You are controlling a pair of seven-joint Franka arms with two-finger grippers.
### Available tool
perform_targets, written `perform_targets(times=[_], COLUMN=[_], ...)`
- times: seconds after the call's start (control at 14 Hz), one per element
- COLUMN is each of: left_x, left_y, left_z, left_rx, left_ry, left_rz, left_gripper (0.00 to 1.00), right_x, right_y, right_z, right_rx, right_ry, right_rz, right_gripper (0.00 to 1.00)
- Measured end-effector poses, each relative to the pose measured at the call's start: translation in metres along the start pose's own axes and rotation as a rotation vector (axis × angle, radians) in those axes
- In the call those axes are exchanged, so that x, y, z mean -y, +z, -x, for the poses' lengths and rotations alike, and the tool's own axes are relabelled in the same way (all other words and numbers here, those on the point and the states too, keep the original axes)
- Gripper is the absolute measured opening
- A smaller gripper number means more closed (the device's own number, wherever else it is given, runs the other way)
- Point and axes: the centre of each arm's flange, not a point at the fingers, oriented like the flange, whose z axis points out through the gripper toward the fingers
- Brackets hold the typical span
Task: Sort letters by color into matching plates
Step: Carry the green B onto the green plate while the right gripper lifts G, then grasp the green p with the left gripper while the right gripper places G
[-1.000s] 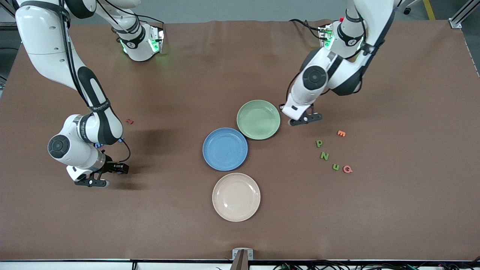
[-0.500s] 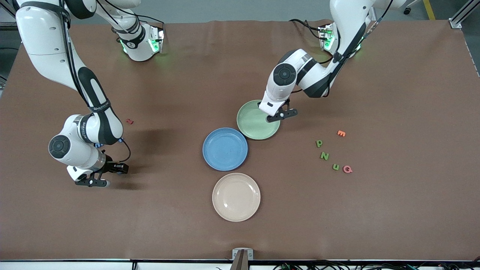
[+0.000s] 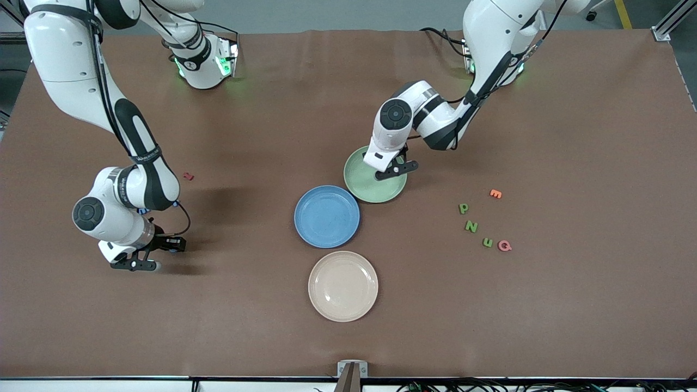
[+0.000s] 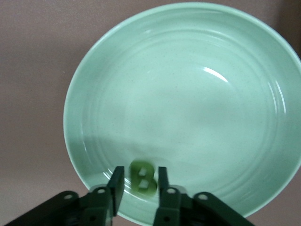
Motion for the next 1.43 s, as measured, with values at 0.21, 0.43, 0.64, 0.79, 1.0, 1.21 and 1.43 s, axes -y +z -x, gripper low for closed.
perform_targets(times=[0.21, 0.43, 0.64, 0.79, 1.0, 1.21, 1.43], left_x=[0.001, 0.013, 0.047, 0.074, 0.115, 0.161, 0.187], left_y=[-0.005, -0.018, -0.042, -0.056, -0.061, -0.055, -0.039], left_z=[-0.008, -0.032, -0.073, -0.1, -0.137, -0.175, -0.197], left_rx=[-0.005, -0.02, -0.025, -0.027, -0.061, -0.112, -0.139], left_ry=[-0.012, -0.043, -0.03, -0.017, -0.002, -0.013, -0.024], left_rz=[0.009, 0.021, -0.001, -0.009, -0.039, -0.082, -0.061], left_gripper=[0.72, 0.97, 0.97, 0.97, 0.97, 0.97, 0.97], right_x=[-0.002, -0.002, -0.002, -0.001, 0.009, 0.052, 0.12], right_y=[-0.002, -0.002, -0.002, -0.002, -0.01, -0.049, -0.091], right_z=[-0.001, -0.001, -0.001, -0.001, 0.002, 0.005, 0.015], right_rx=[-0.003, -0.003, -0.003, 0.003, 0.065, 0.129, 0.154], right_ry=[0.001, 0.001, 0.001, 0.0, 0.02, 0.105, 0.225], right_rz=[0.002, 0.002, 0.003, 0.002, -0.001, 0.002, 0.014], right_gripper=[0.35, 0.35, 0.35, 0.35, 0.35, 0.35, 0.35])
